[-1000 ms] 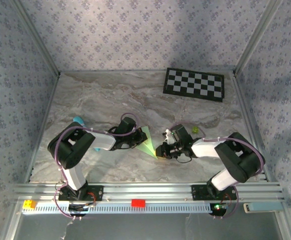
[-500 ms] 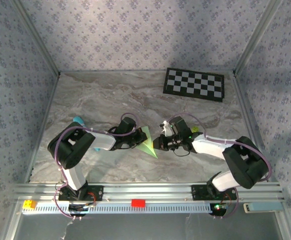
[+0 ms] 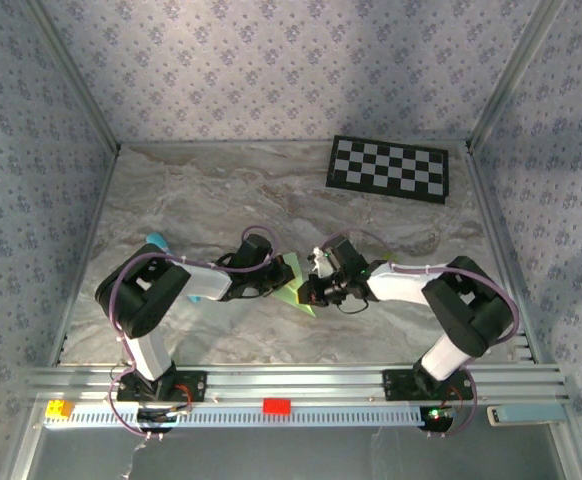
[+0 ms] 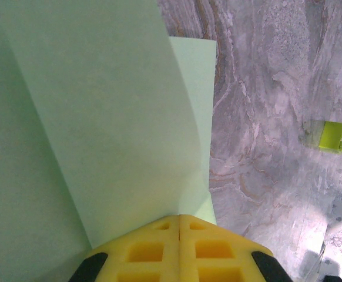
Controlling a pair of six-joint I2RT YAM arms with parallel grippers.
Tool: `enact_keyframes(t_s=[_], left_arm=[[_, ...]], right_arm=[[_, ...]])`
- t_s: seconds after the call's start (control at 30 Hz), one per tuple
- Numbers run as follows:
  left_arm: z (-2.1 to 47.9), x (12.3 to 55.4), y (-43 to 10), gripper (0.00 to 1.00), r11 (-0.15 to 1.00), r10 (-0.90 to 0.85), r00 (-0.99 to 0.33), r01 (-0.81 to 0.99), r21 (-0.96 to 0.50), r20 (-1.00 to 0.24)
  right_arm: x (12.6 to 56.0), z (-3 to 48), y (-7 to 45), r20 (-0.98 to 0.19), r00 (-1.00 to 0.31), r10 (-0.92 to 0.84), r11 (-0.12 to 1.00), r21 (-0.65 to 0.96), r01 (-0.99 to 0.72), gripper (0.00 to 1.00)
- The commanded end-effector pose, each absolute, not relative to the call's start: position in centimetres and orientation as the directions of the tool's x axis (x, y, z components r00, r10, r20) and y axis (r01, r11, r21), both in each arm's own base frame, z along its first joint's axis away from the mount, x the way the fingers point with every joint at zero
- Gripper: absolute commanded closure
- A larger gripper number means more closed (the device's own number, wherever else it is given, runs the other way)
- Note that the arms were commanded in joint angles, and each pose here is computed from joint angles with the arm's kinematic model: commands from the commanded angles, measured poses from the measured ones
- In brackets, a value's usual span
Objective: Fold a paper plane with a square sheet of paper (pick it up from the middle)
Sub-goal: Fourth fold the wing at the center of the table.
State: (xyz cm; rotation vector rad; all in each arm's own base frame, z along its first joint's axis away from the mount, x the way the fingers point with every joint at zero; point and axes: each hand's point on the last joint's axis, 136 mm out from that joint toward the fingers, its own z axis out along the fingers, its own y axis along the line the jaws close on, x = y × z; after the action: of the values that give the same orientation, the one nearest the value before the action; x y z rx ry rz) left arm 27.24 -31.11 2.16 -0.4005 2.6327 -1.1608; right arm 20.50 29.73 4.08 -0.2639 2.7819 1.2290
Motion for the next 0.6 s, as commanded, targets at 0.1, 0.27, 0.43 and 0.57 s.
enact_keyframes(t_s=[0.1, 0.27, 0.43, 0.57], left_arm=[[-0.4, 26.1, -29.8, 0.98, 0.707, -0.332, -0.94, -0.189, -0.682, -0.083], [-0.5, 26.0, -29.7, 0.98, 0.708, -0.333, -0.939, -0.191, -0.68, -0.083], [-0.5, 26.0, -29.7, 0.99, 0.71, -0.332, -0.939, -0.19, -0.678, -0.084], [-0.5, 26.0, -29.6, 0.99, 0.71, -0.333, -0.939, -0.192, -0.677, -0.083]], right_arm=[[20.6, 2.5, 29.1, -0.139, -0.983, -0.12, 0.706, 0.684, -0.183, 0.96], [20.2, 1.9, 28.8, -0.126, -0.985, -0.115, 0.709, 0.685, -0.17, 0.96], [19.8, 1.6, 28.5, -0.117, -0.987, -0.11, 0.704, 0.692, -0.16, 0.96], [19.4, 1.1, 28.0, -0.104, -0.989, -0.102, 0.709, 0.69, -0.146, 0.96]])
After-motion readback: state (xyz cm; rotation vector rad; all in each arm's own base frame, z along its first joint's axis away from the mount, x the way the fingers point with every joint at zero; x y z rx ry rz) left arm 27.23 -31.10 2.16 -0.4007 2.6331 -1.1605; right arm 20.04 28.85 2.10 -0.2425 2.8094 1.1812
